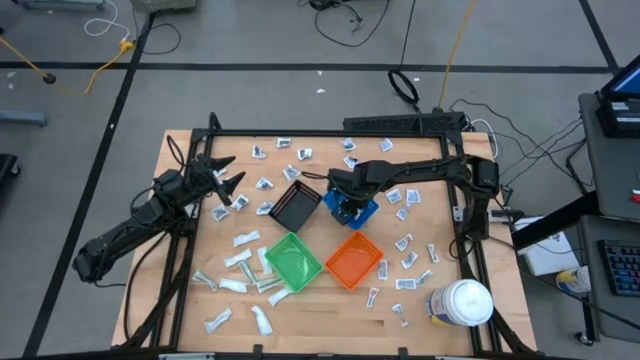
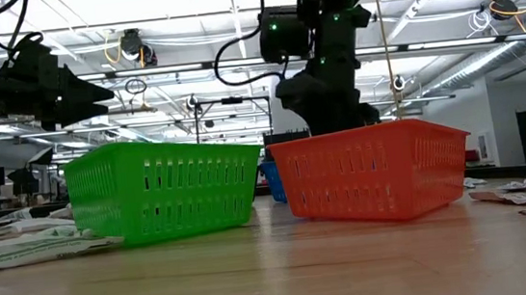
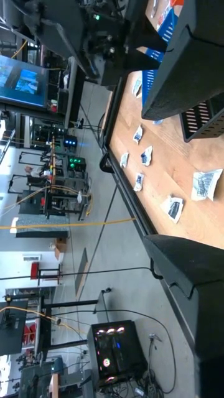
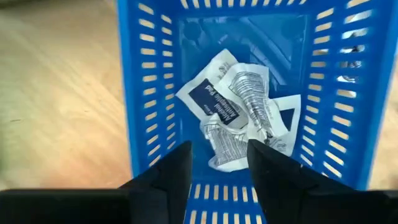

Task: Pick & Place First Aid Supplies
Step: Put the blue alcohol pad into the blue bin

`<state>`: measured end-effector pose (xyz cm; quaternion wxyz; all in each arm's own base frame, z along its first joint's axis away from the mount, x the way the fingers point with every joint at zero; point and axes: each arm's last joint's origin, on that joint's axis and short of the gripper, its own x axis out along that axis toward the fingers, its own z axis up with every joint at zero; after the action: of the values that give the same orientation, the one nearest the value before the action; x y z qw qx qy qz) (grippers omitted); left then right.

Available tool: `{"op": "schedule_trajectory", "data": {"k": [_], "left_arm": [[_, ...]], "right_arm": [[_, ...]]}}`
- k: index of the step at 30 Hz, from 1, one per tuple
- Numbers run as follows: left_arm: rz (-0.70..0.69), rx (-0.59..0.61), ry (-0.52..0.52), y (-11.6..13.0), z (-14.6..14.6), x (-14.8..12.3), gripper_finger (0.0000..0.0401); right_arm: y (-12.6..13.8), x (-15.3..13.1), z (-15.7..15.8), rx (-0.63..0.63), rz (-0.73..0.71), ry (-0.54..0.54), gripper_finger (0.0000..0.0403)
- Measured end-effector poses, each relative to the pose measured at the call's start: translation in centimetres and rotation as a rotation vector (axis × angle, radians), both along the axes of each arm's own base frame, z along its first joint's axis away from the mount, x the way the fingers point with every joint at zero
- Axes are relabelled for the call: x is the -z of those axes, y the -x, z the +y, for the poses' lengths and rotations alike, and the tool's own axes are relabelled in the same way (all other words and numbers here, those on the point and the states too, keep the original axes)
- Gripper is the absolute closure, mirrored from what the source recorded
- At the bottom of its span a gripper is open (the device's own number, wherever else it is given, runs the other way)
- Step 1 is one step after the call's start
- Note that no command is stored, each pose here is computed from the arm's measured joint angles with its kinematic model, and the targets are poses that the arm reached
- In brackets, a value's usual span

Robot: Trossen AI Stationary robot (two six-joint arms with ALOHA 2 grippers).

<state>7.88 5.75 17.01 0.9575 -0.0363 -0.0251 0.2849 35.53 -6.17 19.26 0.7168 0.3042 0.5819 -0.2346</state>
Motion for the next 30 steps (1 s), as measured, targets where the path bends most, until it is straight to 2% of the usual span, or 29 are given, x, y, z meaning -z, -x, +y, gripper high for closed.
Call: {"op": "schedule_trajectory", "data": {"k": [15,21,30], "left_arm": [[0.0,-0.001,0.0,0.0,0.0,0.0,0.0077],[0.0,0.0,0.0,0.0,0.0,0.0,0.0077],[0.0,-0.001,0.0,0.0,0.0,0.0,0.0077]], "right_arm": [[1.8,-4.2,-0.7,0.07,-0.095,0.008,0.0274],[2.1,-4.1,-1.0,0.104,-0.101,0.003,0.028],[7.0,-2.7,-2.1,0.271,-0.055,-0.019,0.028]]}}
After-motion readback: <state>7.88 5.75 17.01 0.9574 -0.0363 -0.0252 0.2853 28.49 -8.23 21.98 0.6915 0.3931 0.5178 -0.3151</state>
